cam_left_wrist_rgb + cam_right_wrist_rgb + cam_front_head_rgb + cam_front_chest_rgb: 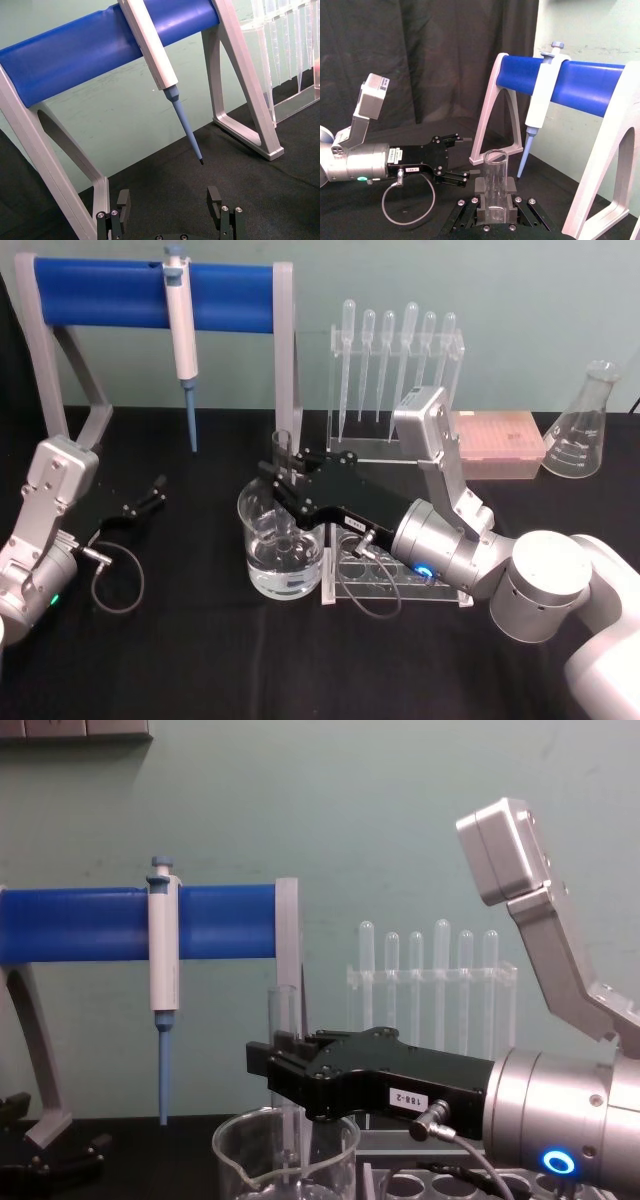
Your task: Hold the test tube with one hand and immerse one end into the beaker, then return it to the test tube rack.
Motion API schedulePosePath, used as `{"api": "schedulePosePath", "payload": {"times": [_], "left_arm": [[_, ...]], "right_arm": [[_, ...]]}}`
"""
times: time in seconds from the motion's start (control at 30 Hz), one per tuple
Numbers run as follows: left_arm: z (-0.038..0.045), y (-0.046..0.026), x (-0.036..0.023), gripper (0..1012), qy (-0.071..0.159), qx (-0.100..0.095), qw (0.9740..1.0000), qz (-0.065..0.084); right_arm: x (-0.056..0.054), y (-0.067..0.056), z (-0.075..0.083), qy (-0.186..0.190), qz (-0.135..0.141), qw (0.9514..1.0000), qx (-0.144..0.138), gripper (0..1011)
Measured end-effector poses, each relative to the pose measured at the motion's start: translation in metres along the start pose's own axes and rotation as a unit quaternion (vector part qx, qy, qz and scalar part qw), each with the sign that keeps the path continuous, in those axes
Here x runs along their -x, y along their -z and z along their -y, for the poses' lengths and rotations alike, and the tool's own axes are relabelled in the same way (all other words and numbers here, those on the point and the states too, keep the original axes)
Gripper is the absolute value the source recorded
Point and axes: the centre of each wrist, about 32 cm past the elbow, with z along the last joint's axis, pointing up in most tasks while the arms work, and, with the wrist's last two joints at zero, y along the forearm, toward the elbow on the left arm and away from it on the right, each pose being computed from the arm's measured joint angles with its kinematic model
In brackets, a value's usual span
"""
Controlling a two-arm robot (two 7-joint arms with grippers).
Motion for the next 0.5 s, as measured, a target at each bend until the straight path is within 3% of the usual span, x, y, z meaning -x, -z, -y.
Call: {"api": "schedulePosePath", "payload": {"times": [0.5], "left_arm": [[0.0000,0.0000,0.0000,1000,0.000,0.000,1.0000,0.000]], "right_arm": [[0.0000,0.0000,0.0000,0.000,0.000,1.0000,0.000,224]]}}
